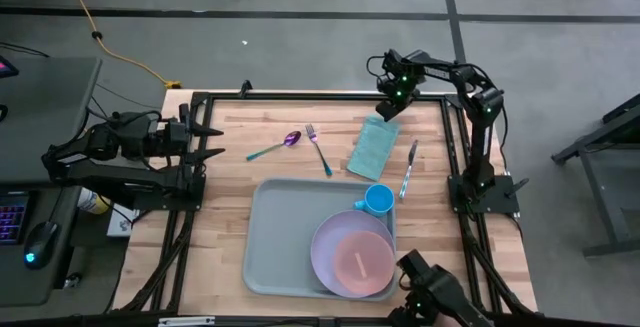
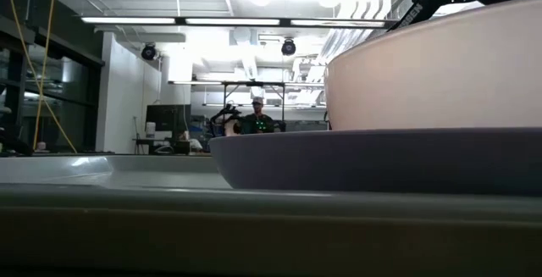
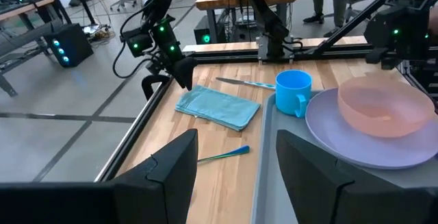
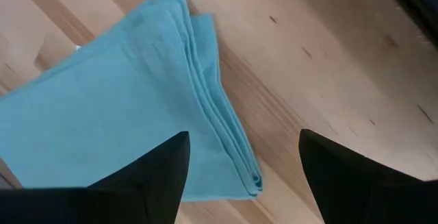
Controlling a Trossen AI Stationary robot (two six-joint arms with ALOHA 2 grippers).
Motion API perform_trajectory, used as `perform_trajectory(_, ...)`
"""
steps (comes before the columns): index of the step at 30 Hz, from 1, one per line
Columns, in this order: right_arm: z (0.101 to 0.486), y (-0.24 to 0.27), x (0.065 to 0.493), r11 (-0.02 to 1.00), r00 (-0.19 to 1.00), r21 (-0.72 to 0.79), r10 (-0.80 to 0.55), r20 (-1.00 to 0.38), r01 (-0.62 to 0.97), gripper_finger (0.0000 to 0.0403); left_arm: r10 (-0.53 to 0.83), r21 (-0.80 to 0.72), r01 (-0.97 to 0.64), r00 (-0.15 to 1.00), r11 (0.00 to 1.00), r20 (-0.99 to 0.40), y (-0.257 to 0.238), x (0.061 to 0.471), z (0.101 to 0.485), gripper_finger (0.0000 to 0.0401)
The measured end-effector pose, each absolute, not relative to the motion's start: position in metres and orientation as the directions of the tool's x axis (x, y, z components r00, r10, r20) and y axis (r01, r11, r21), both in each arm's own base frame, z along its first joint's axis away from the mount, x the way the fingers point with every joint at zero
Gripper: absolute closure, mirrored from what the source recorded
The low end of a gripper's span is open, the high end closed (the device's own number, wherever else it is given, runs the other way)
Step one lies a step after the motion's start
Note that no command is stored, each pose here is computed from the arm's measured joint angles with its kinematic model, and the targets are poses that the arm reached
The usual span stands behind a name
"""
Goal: Set up tray
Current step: Put the blue napkin on the serving tray to the left of the purple plate
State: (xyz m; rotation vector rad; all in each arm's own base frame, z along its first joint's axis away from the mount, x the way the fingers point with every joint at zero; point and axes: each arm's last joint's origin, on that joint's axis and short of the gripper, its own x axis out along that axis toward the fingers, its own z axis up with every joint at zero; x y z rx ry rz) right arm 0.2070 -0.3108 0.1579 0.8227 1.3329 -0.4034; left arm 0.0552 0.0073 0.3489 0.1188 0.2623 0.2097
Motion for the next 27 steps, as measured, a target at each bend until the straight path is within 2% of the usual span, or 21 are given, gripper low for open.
perform_trajectory(10, 0.146, -0.312, 0.208, 0.650, 0.217, 0.314, 0.228, -0.949, 0.692, 0.0150, 0.221, 0.143, -0.190, 0.944, 0.971, -0.245, 0.007, 0.055, 0.349, 0.0174)
perform_trajectory(27, 0.145, -0.303, 0.220, 0.624, 0.296, 0.424, 0.304, -0.906, 0.657, 0.0150, 0.221, 0.143, -0.190, 0.944, 0.971, -0.246, 0.007, 0.055, 0.349, 0.0174)
